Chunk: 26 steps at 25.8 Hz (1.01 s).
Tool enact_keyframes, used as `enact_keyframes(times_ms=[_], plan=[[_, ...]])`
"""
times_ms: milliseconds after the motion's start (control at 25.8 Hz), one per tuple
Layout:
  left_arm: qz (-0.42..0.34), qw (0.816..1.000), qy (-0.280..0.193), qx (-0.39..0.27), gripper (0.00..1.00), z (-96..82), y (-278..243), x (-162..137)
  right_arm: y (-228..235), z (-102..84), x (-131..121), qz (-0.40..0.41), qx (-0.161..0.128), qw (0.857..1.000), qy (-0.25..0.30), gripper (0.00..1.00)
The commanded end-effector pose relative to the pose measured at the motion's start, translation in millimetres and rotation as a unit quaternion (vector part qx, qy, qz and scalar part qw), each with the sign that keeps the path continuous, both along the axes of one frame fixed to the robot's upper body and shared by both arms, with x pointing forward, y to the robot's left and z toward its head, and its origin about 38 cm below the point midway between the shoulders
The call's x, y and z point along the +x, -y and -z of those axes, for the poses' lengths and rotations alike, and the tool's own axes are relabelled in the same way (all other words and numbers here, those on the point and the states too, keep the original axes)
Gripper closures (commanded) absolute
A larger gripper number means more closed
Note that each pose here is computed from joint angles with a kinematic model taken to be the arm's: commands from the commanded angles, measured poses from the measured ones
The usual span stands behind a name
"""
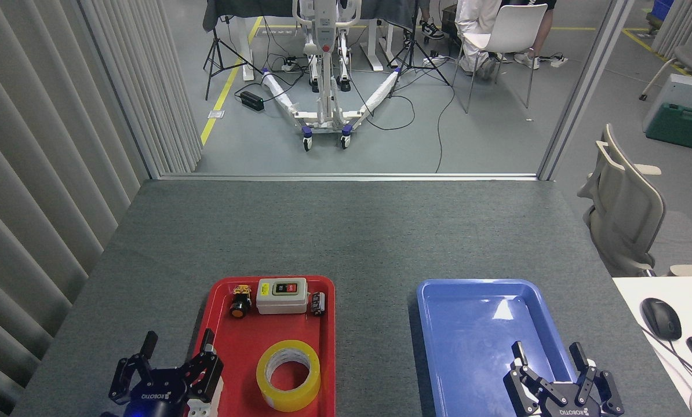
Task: Place and move tape with both arms
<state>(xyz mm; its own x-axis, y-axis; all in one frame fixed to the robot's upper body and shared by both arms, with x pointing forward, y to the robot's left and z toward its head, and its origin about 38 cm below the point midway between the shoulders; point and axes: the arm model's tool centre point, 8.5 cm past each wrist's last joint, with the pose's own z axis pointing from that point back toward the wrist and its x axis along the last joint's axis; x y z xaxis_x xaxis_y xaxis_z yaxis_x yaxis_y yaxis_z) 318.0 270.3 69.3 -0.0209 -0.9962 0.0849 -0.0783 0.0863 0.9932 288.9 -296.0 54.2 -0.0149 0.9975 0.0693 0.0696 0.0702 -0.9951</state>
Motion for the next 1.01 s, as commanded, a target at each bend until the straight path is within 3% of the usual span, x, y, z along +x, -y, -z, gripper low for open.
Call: enact_keyframes(times_ms=[0, 194, 970], plan=[[-0.001, 1.0, 0.003, 0.002, 0.0, -0.9, -2, -1, 2, -1.0, 0, 0.002, -0.001, 1.0, 0.001, 0.0], [-0.005, 1.0, -0.018, -0.006, 0.0, 11.7, -4, 1, 2, -0.4, 0, 0.001, -0.001, 1.0, 0.0, 0.0], [0.039, 0.999, 0.0, 0.009, 0.0, 1.3, -1, 10, 4, 3.1, -1, -0.002, -0.006, 1.0, -0.006, 0.0]])
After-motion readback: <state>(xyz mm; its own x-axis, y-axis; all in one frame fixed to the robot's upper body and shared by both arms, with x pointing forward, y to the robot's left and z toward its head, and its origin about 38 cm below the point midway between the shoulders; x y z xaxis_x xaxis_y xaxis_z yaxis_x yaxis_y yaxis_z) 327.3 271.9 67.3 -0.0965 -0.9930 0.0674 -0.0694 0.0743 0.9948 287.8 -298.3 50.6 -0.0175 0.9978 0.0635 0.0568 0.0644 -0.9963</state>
